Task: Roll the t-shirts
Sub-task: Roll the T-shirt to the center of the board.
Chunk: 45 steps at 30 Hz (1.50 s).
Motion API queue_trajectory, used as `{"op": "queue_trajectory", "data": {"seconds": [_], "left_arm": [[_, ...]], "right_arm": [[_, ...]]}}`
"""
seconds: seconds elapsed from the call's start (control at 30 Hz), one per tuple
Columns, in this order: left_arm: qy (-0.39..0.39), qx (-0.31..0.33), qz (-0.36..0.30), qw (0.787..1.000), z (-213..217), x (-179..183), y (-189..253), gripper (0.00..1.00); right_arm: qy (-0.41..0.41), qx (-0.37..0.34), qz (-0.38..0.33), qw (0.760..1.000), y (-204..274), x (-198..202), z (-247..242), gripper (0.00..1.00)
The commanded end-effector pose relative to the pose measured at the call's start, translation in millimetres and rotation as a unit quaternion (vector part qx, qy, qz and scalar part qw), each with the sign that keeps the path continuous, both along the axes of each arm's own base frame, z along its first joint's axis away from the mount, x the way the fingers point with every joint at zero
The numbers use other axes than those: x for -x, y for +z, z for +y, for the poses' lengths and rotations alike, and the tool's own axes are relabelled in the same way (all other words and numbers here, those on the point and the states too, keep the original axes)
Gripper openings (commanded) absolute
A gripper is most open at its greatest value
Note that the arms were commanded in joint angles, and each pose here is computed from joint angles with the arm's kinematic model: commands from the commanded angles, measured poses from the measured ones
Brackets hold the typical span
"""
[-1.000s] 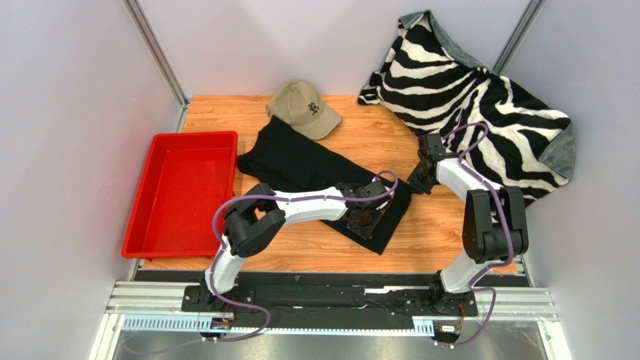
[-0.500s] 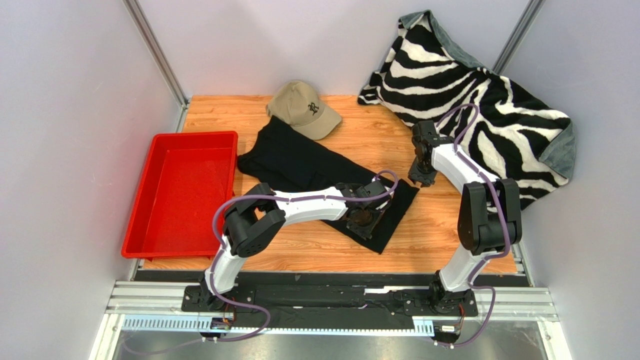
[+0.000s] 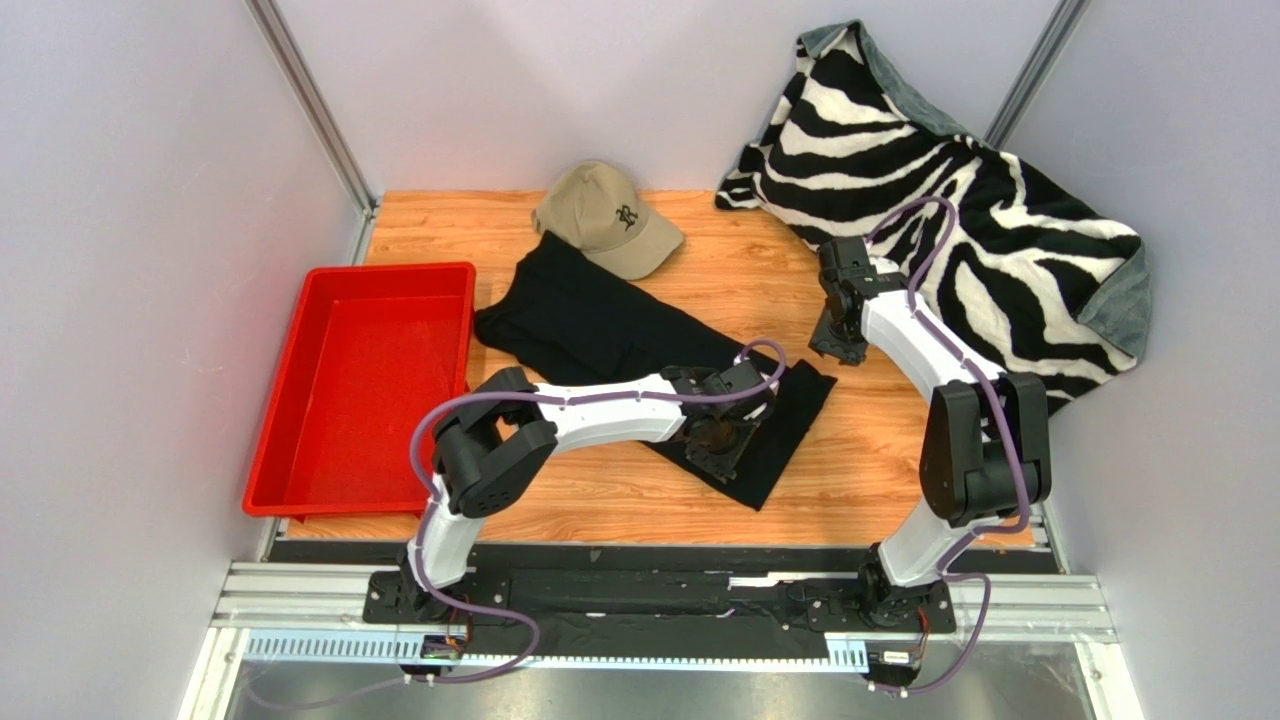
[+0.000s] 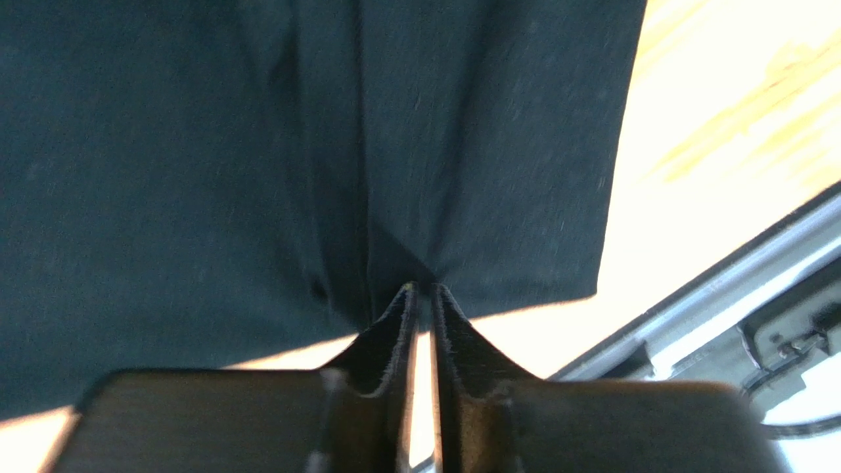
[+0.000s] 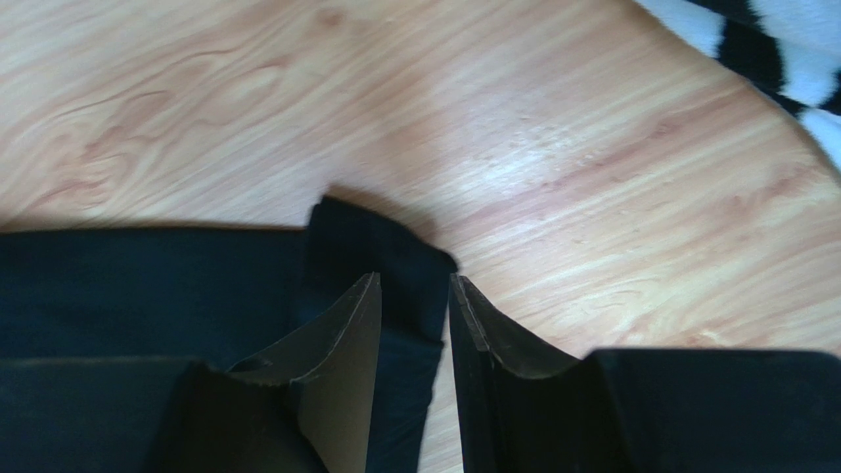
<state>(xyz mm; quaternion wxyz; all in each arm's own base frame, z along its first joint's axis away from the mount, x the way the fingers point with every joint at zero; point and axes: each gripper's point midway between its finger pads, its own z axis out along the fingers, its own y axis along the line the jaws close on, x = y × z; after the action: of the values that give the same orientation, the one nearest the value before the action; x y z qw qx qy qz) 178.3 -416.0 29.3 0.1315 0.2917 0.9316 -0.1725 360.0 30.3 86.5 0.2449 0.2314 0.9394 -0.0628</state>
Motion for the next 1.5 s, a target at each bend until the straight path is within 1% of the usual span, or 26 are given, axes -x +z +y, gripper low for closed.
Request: {"op": "queue_trajectory", "data": {"seconds": [0.0, 0.03, 0.17, 0.2, 0.33, 0.4, 0.5, 0.67, 0.87, 1.0, 1.1, 1.23, 1.33, 1.37, 1.43, 1.47], "left_arm": [[0.032, 0.043, -0.024, 0.998, 8, -14, 46, 0.22], [0.038, 0.050, -0.027, 0.998, 11, -20, 51, 0.25], [0.040, 0.049, -0.032, 0.997, 17, -32, 55, 0.29], [0.034, 0.049, -0.033, 0.998, 17, -33, 54, 0.30], [0.016, 0.046, -0.031, 0.998, 17, -35, 47, 0.40], [0.002, 0.048, -0.036, 0.998, 16, -36, 43, 0.42], [-0.012, 0.055, -0.043, 0.998, 13, -39, 40, 0.42], [-0.023, 0.063, -0.029, 0.997, 6, -37, 33, 0.42], [-0.019, 0.050, -0.009, 0.999, 5, -34, 13, 0.40], [-0.015, 0.061, 0.003, 0.998, 4, -27, 12, 0.40], [-0.005, 0.062, -0.004, 0.998, 7, -28, 14, 0.40], [-0.005, 0.065, -0.006, 0.998, 7, -29, 14, 0.38], [-0.006, 0.063, 0.002, 0.998, 7, -26, 10, 0.34], [-0.006, 0.064, 0.004, 0.998, 6, -24, 10, 0.29], [-0.007, 0.068, 0.008, 0.998, 5, -22, 11, 0.24], [-0.008, 0.070, 0.008, 0.997, 6, -21, 12, 0.18]], "right_arm": [[0.022, -0.038, -0.043, 0.998, 11, -16, 30, 0.36], [0.035, -0.037, -0.041, 0.998, 10, -16, 40, 0.36], [0.040, -0.021, -0.027, 0.999, 1, -22, 49, 0.42], [0.041, -0.017, -0.023, 0.999, -2, -22, 50, 0.42], [0.032, 0.021, 0.005, 0.999, -10, -20, 43, 0.44], [0.035, 0.021, 0.006, 0.999, -10, -21, 45, 0.44], [0.037, 0.024, 0.009, 0.999, -13, -22, 46, 0.43], [0.038, 0.029, 0.014, 0.999, -16, -22, 45, 0.42], [0.039, 0.024, 0.014, 0.999, -18, -22, 47, 0.41], [0.038, 0.025, 0.015, 0.999, -19, -22, 46, 0.41], [0.039, 0.022, 0.014, 0.999, -20, -24, 49, 0.41], [0.039, 0.016, 0.011, 0.999, -19, -25, 51, 0.37], [0.039, 0.015, 0.013, 0.999, -20, -26, 51, 0.36], [0.039, 0.015, 0.013, 0.999, -20, -26, 52, 0.36], [0.039, 0.016, 0.015, 0.999, -22, -27, 52, 0.33], [0.039, 0.014, 0.015, 0.999, -22, -27, 52, 0.32]]}}
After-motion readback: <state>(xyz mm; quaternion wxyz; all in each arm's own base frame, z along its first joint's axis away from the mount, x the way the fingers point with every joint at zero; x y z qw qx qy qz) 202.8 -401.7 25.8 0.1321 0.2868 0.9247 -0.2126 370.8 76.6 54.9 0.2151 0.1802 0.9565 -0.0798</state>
